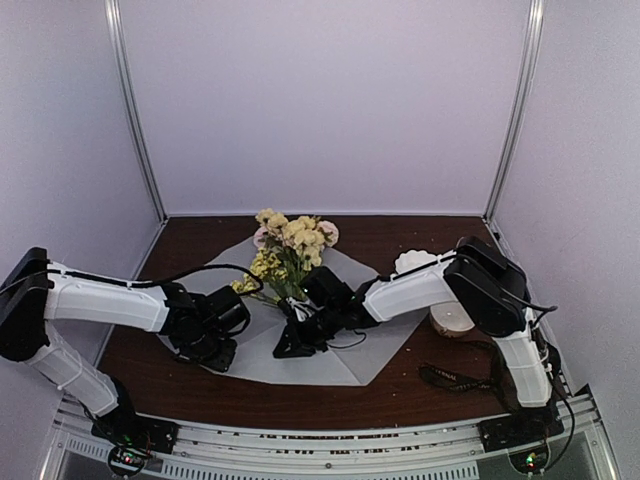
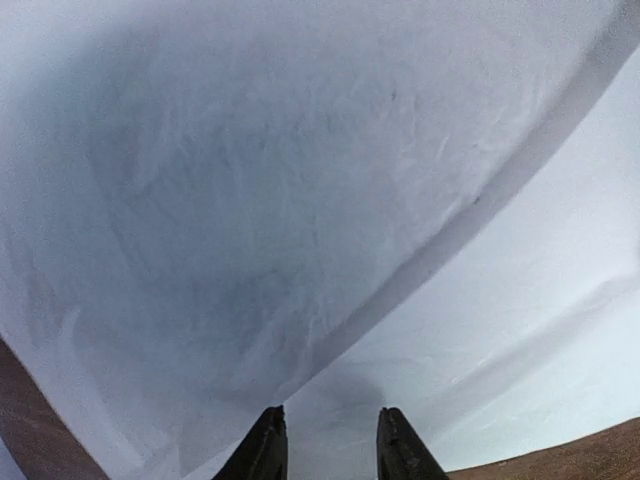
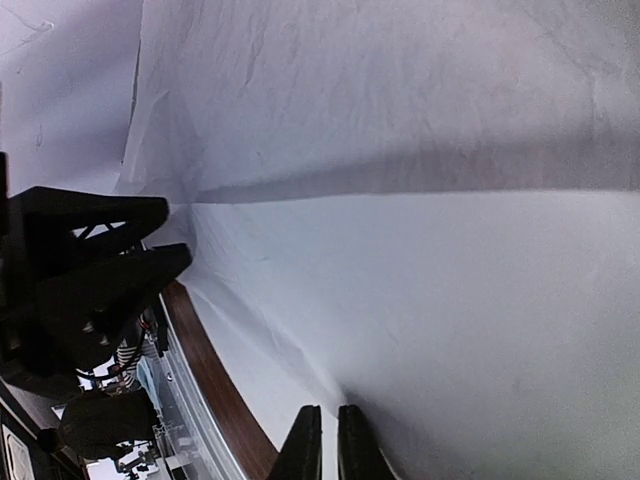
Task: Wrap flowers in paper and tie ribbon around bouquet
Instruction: Press the fold line on the 1/4-folded wrapping paper.
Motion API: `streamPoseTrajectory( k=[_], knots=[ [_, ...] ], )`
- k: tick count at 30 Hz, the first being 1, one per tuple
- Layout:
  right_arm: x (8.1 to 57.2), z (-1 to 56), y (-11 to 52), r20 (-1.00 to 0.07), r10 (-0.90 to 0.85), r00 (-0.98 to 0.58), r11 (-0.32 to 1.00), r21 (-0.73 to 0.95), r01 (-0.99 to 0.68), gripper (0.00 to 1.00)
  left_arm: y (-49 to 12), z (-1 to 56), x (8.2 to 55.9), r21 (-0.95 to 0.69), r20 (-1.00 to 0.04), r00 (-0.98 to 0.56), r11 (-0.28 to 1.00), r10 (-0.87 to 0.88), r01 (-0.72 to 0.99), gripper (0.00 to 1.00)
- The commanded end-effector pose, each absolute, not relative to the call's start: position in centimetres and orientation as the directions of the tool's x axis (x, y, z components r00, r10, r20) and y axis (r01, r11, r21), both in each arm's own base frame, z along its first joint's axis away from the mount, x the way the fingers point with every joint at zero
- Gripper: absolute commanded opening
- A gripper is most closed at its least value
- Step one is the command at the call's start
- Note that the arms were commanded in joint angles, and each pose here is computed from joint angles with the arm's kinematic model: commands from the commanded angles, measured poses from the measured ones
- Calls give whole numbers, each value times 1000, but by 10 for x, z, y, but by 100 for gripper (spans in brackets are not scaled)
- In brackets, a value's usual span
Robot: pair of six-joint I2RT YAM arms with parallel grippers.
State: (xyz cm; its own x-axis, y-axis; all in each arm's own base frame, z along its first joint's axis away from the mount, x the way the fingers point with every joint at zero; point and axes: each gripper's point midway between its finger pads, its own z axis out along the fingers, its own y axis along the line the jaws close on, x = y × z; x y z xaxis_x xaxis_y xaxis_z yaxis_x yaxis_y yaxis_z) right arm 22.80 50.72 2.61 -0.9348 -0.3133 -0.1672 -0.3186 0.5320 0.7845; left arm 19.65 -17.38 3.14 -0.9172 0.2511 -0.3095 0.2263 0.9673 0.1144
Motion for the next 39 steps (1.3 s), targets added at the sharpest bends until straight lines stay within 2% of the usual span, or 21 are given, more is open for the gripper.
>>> streamPoseTrajectory(
  k=[1, 9, 16, 21, 25, 31, 39],
  knots=[
    [220, -2, 483, -109, -293, -950, 646, 709, -281, 9, -196, 2, 190, -8, -251, -935, 966, 249, 259, 34],
    [215, 6, 476, -131, -365, -922, 703, 610, -365, 9, -161, -27, 160, 36, -136, -986, 995, 95, 91, 31],
    [187, 34, 519, -181, -451, -874, 588, 677, -443, 9, -154, -18, 160, -19, -217, -976, 999, 33, 38, 31],
    [188, 6, 509, -130, -418, -899, 672, 622, -402, 9, -144, -16, 153, -3, -197, -980, 1000, 0, 0, 31],
    [191, -12, 496, -129, -426, -895, 716, 557, -421, 9, -119, -21, 133, 48, -160, -986, 997, -49, -57, 31],
    [193, -19, 492, -138, -434, -890, 727, 531, -436, 9, -89, -6, 124, 115, -168, -982, 987, -88, -108, 36],
    [189, -18, 490, -142, -468, -872, 718, 514, -469, 9, -82, 12, 128, 80, -202, -969, 984, -140, -159, 38]
  ],
)
